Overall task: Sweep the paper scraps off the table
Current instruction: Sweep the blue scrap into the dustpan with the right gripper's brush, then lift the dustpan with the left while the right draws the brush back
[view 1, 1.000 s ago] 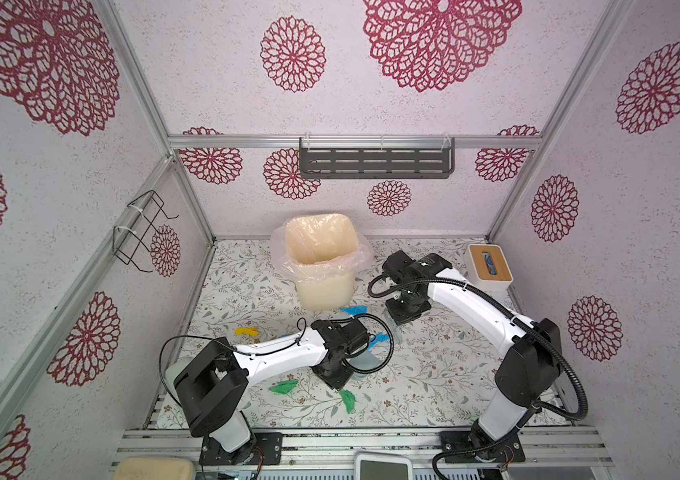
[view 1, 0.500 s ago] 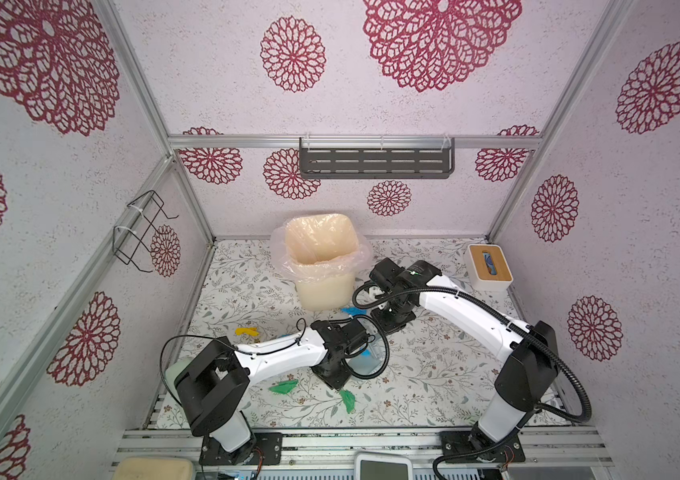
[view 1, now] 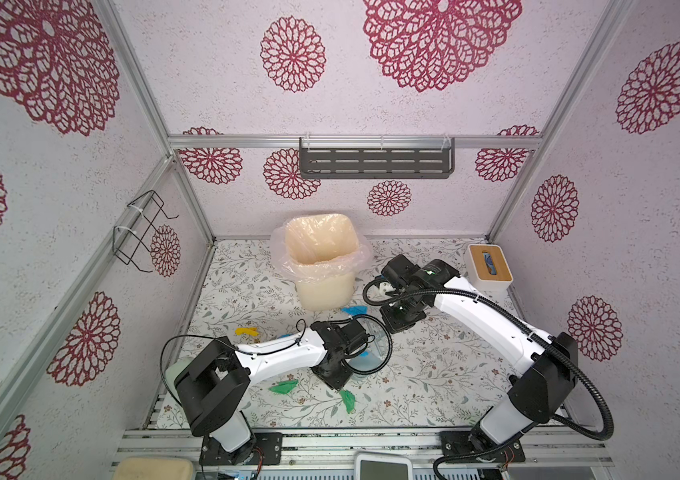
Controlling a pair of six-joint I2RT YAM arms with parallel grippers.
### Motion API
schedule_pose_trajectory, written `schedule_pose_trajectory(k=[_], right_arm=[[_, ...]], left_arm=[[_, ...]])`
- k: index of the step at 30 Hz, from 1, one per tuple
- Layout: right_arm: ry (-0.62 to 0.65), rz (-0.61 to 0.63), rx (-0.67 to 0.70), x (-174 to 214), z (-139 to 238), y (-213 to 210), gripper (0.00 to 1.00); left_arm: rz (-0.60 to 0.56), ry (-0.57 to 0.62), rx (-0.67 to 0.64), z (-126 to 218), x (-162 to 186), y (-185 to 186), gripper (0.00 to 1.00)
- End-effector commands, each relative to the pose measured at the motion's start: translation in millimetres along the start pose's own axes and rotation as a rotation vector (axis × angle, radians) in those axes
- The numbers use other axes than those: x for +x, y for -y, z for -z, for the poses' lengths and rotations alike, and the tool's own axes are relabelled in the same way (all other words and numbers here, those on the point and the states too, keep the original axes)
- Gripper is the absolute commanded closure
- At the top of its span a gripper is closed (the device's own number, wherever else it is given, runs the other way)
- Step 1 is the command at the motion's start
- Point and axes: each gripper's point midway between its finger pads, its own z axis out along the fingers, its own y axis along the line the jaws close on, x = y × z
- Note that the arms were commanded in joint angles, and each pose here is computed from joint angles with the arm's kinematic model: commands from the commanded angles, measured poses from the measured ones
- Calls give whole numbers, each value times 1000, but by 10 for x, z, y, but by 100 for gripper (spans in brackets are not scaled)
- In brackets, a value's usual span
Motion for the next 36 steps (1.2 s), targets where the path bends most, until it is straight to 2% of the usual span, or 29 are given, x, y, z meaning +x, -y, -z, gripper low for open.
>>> schedule_pose_trajectory(k=[1,7,21,26,36], right_arm=[[37,-30,26,13,127,72,100],[74,-63,31,-17,181,168,100],[227,-269,-24,200,491,723,100],[241,-313,-41,334,516,837,100],[257,-365,-72,495,477,957,100]], left_arm=[[4,29,3,50,-26,-24,100],[2,63,-3,127,-58,-32,100],[-29,248,-32,565,-179,-49,100],[-47,309,-59,860,-239,-52,100],[-89,451,-89,1687,-325,-11,100]])
